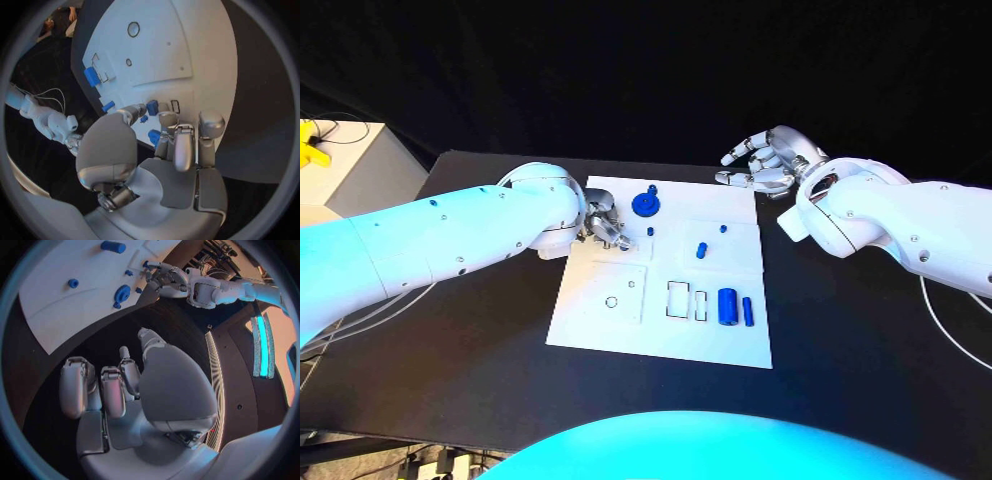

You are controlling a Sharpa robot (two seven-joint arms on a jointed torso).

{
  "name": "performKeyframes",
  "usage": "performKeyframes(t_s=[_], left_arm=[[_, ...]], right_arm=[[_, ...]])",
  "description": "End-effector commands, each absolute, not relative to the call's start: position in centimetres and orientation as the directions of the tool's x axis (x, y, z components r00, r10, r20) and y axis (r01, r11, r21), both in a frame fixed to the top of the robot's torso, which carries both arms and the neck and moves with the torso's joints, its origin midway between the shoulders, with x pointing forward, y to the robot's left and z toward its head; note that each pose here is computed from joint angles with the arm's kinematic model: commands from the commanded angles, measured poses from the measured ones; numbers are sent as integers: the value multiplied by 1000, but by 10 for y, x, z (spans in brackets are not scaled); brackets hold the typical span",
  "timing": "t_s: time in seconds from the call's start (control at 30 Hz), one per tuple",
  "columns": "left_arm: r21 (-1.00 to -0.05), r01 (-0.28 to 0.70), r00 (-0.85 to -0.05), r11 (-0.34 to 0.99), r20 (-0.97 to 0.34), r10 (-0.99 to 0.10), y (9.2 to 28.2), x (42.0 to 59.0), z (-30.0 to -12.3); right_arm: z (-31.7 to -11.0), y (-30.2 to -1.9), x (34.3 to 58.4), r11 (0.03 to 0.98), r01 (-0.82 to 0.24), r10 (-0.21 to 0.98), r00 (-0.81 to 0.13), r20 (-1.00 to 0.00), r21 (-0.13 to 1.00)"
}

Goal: Assemble the parts on the task board

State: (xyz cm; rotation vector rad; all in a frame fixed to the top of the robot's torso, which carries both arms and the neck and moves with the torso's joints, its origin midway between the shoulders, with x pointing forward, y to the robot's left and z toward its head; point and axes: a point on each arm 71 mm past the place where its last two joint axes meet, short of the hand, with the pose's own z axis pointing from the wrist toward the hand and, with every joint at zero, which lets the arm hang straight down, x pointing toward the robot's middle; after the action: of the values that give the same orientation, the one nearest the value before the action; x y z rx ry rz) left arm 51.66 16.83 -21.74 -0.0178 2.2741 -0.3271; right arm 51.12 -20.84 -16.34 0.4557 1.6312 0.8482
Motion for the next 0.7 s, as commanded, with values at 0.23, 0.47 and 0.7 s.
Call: performKeyframes(t_s=[0.23,0.47,0.7], left_arm=[[-259,104,-636,960,-759,-136,171,516,-197],[-339,73,-647,938,-732,-214,172,520,-180],[-373,18,-636,927,-720,-278,183,532,-174]], right_arm=[[-164,-209,511,659,-160,695,-243,-677,735],[-165,-210,511,660,-159,695,-242,-677,734],[-166,-211,512,661,-157,694,-243,-677,734]])
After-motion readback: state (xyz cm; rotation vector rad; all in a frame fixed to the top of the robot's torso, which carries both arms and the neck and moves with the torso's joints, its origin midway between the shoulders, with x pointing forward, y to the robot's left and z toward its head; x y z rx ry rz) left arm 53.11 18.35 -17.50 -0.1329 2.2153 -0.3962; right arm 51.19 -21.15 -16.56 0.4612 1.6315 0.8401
